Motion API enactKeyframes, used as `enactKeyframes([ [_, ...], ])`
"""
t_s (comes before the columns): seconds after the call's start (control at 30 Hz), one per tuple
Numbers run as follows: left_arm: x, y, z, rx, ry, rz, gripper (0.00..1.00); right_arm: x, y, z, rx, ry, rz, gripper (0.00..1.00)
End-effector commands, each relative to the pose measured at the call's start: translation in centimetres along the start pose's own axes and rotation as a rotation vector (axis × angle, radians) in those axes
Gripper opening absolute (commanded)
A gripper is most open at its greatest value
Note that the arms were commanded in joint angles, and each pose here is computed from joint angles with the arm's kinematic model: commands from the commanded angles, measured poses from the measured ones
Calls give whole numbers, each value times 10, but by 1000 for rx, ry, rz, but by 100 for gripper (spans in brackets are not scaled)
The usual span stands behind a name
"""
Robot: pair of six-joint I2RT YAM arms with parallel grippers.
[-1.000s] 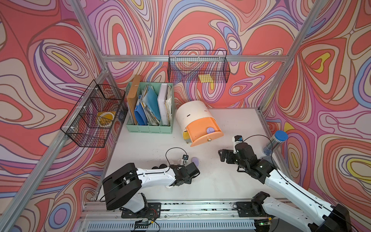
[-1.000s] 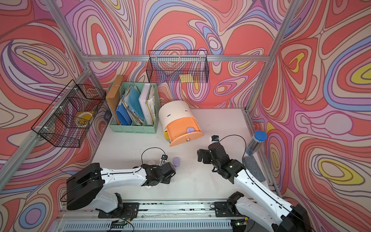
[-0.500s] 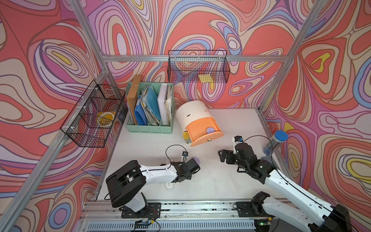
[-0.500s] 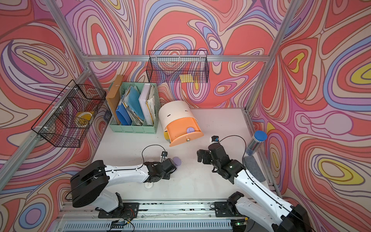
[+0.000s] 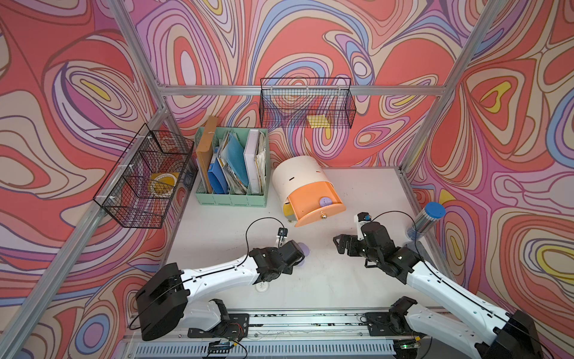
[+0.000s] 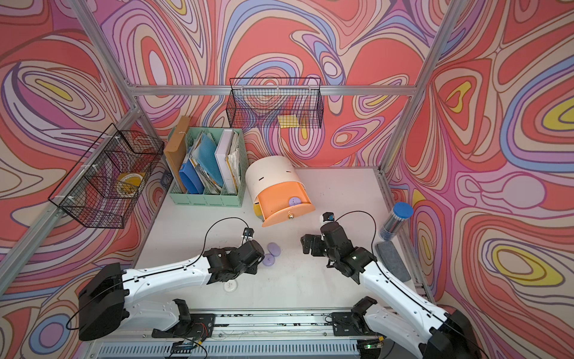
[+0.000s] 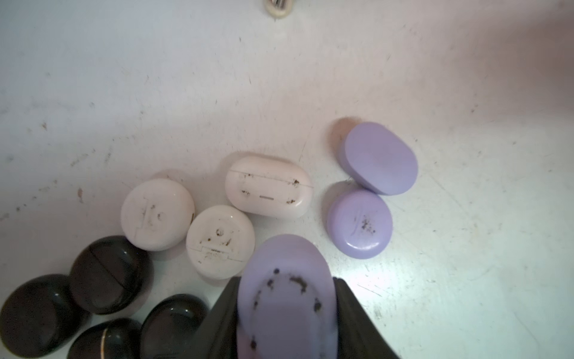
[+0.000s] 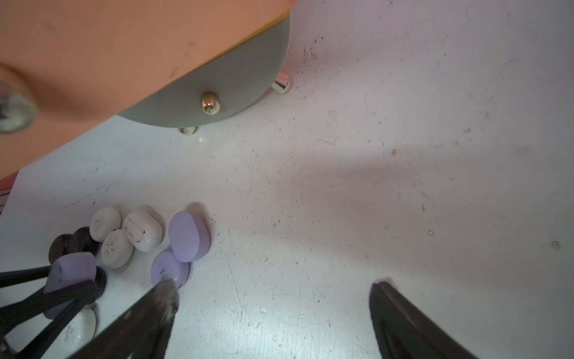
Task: Put the bluetooth earphones in the drawer according to color
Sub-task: Pick up the Bluetooth earphone from the center of the board, then place the bluetooth earphone in the drawer.
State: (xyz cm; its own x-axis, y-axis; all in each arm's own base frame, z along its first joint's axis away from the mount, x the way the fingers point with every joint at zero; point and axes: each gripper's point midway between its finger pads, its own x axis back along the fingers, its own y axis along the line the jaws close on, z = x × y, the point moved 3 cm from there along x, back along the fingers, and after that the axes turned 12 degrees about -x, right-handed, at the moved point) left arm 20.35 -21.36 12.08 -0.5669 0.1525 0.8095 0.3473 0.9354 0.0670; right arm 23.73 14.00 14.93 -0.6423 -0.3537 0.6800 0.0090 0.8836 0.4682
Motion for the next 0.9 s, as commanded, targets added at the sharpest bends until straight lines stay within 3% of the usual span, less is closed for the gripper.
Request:
enactKeyframes([
  [0.0, 28, 15, -30, -41, -80, -42, 33, -7, 6, 12, -6, 32, -95, 98],
  [0.3, 77, 23, -110, -44, -246, 2, 27, -16, 13, 36, -1, 65, -258, 98],
  [0.53, 94, -1, -178, -93, -325, 78, 24, -25, 11, 47, 6, 92, -279, 95],
  [0.87, 69, -25, -231, -121, -315, 134, 27, -31, 11, 50, 4, 96, -269, 92],
])
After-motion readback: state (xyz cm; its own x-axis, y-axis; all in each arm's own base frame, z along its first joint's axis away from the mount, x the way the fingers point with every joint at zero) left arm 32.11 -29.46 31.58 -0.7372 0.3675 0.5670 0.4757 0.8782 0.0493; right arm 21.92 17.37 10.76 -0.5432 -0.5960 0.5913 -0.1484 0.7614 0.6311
